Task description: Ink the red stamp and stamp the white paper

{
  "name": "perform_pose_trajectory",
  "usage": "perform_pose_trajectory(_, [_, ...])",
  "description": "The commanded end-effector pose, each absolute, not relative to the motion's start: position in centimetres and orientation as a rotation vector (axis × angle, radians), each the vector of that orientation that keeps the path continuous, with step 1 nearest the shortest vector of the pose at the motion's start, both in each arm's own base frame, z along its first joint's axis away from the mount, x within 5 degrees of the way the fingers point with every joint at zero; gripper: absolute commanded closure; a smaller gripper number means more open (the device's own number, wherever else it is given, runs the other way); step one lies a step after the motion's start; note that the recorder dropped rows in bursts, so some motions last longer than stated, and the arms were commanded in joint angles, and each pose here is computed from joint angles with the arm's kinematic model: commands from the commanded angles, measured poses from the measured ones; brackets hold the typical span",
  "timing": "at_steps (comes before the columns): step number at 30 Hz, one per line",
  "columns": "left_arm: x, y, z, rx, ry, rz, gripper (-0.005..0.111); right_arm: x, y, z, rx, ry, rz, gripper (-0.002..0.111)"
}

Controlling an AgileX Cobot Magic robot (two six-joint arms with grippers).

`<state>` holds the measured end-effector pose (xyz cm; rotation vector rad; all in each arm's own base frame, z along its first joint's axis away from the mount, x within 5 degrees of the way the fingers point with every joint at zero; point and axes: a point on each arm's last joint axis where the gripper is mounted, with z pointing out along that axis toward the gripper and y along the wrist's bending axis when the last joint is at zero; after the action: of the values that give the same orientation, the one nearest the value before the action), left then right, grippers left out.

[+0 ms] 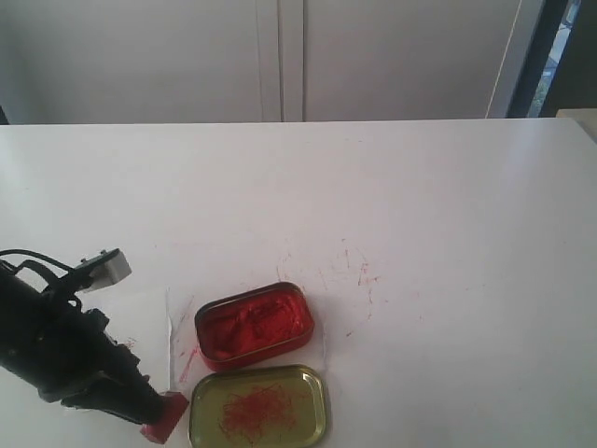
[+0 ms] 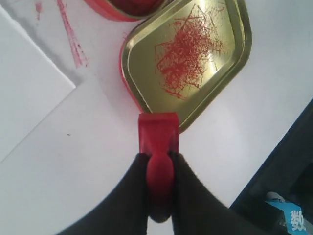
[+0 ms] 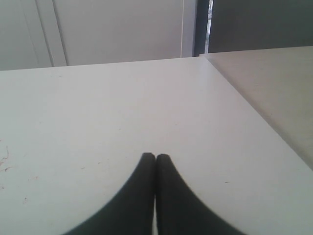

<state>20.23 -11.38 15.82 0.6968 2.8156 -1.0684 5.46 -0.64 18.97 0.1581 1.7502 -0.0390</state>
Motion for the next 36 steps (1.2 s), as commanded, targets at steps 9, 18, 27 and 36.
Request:
perform_pose_trajectory(9, [19.5,-9.1,17.1,0.431,2.56,-1.351,0.107,5.5,-0.7,19.0,0.16,1.736,-0.041,0.108])
perform_pose_trajectory(18, [19.6,-9.4,18.0,0.497,2.382,-1.438,0.107,5.5,-0.7,18.9,0.16,1.738,-0.041,0.108])
perform_pose_trajectory(27, [19.6,-9.4,17.8,0.489,2.353,-1.421,0.107,5.5,-0.7,18.9,0.16,1.738,-0.041,0.108])
perform_pose_trajectory(36, [19.4,-9.3,17.1,0.425,2.315,-1.38,0.107,5.5,-0.7,19.0,0.16,1.736,-0.041,0.108])
